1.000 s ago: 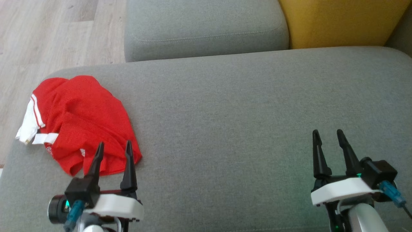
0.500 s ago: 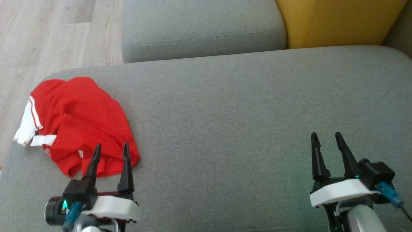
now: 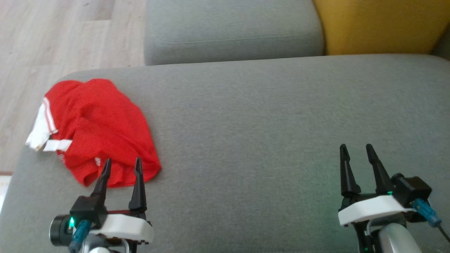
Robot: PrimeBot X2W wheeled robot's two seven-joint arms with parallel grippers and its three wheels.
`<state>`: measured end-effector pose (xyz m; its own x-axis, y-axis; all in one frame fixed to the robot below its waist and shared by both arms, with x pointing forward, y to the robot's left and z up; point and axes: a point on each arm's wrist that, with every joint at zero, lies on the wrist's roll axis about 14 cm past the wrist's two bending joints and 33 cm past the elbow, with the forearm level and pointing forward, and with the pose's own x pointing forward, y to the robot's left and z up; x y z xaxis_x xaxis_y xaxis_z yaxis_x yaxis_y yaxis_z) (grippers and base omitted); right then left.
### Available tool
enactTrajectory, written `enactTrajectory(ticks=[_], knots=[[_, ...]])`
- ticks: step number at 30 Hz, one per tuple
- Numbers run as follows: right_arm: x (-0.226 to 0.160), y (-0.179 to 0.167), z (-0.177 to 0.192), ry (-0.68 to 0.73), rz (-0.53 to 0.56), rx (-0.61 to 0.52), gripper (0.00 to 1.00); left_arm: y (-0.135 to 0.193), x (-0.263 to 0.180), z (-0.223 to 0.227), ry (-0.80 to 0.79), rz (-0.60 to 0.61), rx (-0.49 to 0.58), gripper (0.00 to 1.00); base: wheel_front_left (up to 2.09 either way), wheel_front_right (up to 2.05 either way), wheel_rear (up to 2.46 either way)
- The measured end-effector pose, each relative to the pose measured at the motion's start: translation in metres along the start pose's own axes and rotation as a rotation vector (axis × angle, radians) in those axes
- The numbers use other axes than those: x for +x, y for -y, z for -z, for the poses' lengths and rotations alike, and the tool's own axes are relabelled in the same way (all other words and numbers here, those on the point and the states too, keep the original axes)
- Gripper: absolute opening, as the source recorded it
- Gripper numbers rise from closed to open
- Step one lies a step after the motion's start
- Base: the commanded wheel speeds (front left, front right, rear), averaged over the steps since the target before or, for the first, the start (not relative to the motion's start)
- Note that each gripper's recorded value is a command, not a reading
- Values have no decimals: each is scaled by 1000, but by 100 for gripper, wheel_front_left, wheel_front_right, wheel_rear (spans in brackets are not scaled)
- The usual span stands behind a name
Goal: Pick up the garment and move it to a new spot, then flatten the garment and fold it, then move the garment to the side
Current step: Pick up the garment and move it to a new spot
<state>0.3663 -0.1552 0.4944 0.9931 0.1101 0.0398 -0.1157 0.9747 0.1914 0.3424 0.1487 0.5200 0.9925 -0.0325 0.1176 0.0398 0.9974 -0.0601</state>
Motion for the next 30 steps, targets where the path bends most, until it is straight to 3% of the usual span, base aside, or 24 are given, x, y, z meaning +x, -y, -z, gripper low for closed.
enactTrajectory(ticks=[14, 30], knots=[[26, -78, 13, -42, -231, 25, 100, -75, -40, -11, 24, -241, 44, 100, 0, 0, 0], [34, -149, 20, -71, -433, 34, 100, -123, -99, -17, 39, -441, 64, 100, 0, 0, 0]])
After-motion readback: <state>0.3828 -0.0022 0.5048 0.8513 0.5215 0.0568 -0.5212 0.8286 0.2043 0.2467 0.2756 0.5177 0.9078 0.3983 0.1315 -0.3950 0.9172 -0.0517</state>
